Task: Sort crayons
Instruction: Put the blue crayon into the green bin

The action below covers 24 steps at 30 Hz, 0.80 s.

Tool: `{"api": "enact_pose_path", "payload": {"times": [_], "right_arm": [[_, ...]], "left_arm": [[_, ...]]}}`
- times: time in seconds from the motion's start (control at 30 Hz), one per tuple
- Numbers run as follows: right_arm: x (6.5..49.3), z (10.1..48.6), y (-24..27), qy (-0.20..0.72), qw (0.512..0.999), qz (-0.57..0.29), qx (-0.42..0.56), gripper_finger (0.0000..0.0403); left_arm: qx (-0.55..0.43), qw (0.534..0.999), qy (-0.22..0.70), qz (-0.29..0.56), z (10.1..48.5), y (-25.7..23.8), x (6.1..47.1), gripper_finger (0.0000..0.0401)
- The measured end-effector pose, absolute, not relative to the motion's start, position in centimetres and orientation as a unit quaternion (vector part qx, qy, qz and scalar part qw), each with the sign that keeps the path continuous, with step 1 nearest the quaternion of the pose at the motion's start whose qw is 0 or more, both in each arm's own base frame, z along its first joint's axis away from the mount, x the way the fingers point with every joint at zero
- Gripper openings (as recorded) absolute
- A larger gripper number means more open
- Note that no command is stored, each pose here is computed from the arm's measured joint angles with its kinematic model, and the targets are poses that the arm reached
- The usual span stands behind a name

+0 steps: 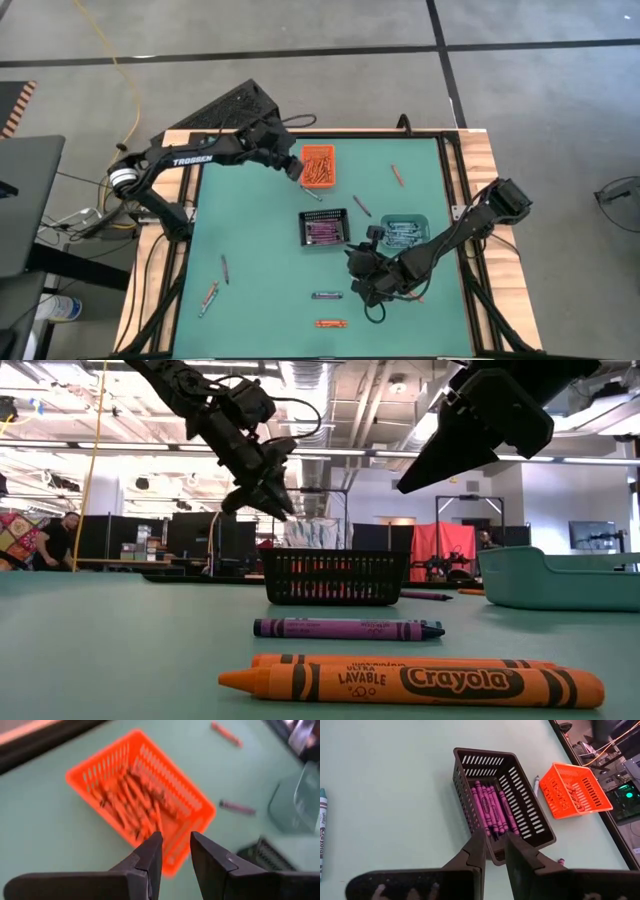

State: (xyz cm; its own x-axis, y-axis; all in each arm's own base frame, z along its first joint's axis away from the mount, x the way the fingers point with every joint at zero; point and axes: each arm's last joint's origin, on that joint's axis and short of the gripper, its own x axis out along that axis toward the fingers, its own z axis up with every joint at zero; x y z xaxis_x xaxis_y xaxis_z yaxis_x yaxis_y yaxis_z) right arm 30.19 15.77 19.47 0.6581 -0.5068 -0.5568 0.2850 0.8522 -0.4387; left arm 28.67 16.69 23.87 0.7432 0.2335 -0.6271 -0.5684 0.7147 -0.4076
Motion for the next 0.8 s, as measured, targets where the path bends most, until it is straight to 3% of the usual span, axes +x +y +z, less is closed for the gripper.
{"api": "enact_pose_path", "payload": {"times": [0.37,0.57,0.8], "right_arm": [[29.3,19.3,17.7,0.356,0.91,-0.179,-0.115,0.0072],[27.8,19.6,19.6,0.406,0.908,-0.098,-0.036,0.0072],[25.1,21.6,21.5,0.526,0.846,-0.068,0.051,0.0065]], "left_arm": [[-0.138,0.887,0.4,0.186,25.8,7.4,27.9,0.0089],[-0.055,0.928,0.347,0.123,25.7,-0.4,27.7,0.0089],[-0.043,0.962,0.269,0.012,22.3,-7.0,25.8,0.0089]]}}
